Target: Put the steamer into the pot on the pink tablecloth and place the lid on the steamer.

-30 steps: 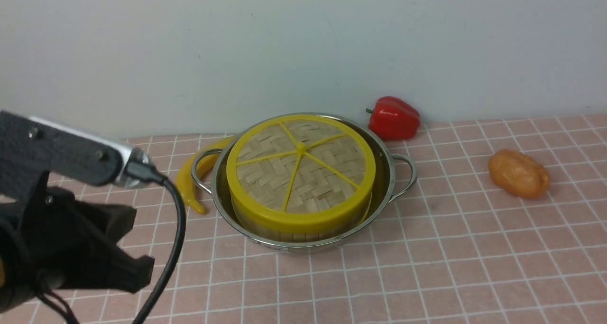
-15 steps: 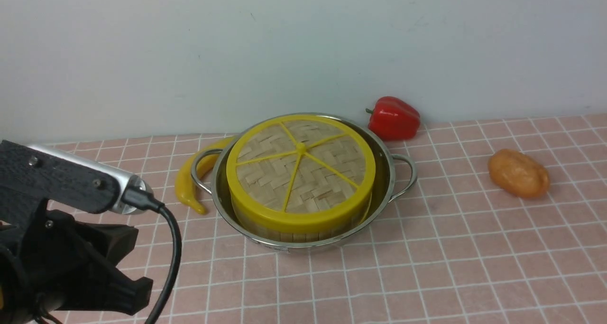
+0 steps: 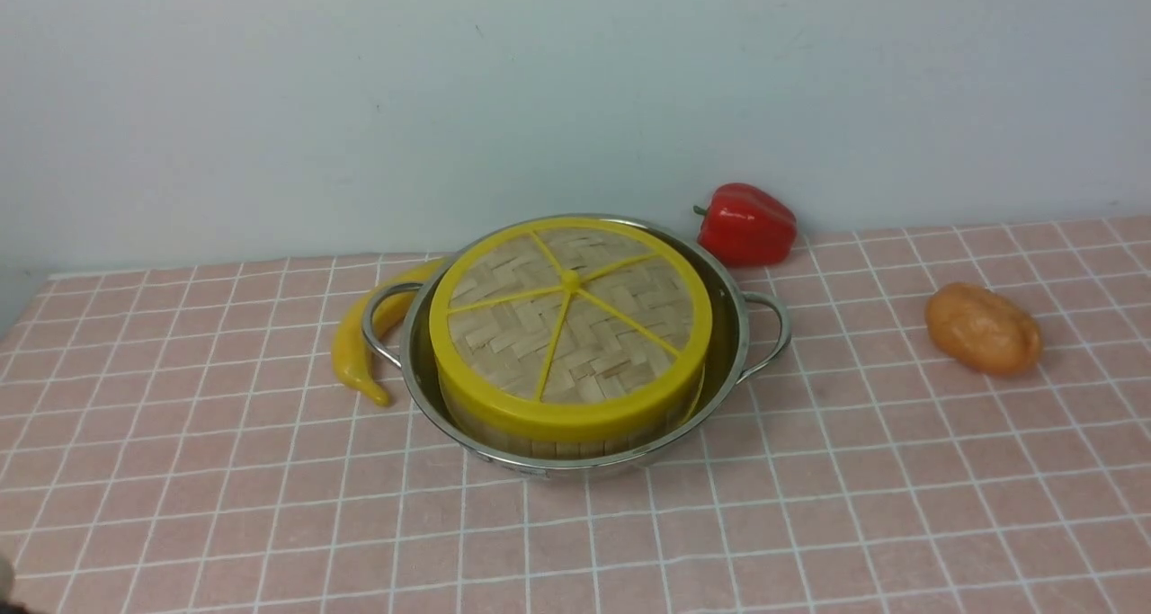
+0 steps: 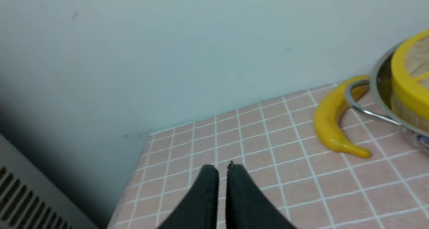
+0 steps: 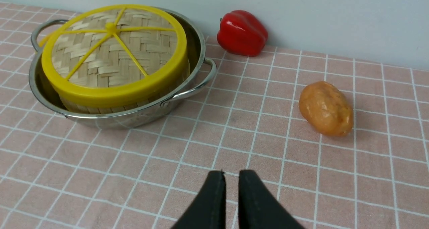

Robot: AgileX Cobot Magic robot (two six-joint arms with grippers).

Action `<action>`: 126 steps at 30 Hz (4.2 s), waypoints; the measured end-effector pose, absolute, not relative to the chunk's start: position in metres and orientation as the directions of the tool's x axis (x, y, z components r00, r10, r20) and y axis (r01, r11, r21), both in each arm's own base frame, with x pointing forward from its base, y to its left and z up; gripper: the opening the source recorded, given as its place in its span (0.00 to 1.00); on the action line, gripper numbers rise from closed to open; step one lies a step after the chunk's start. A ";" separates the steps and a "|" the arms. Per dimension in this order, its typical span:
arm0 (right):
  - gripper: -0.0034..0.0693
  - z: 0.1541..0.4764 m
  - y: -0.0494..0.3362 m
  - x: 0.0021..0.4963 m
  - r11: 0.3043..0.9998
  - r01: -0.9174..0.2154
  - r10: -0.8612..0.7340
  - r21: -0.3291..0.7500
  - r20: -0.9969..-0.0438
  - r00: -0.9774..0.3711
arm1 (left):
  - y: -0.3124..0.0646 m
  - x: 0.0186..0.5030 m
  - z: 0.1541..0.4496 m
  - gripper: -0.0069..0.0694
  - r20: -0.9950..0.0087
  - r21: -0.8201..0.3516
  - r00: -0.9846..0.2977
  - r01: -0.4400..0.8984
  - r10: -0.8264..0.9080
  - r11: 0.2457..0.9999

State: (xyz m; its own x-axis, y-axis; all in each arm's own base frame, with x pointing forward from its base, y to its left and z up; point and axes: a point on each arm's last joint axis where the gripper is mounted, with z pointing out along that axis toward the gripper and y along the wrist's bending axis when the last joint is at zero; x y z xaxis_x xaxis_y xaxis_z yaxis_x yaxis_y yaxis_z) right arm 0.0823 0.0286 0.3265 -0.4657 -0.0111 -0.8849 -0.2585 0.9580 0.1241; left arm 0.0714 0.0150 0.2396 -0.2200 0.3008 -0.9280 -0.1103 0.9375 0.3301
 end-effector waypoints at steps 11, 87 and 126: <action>0.21 0.327 0.029 0.082 0.958 -0.259 -0.011 0.124 -0.886 -0.464 | 0.015 0.055 0.195 0.16 -0.939 0.331 -0.154 -0.173 0.307 0.927; 0.38 0.200 -0.001 0.057 0.988 0.013 0.153 0.153 -0.988 -0.031 | 0.015 0.055 0.196 0.25 -0.940 0.331 -0.144 -0.173 0.309 0.928; 0.38 0.200 -0.001 0.057 0.988 0.014 0.153 0.153 -0.988 -0.032 | 0.015 0.055 0.196 0.34 -0.940 0.331 -0.144 -0.173 0.309 0.928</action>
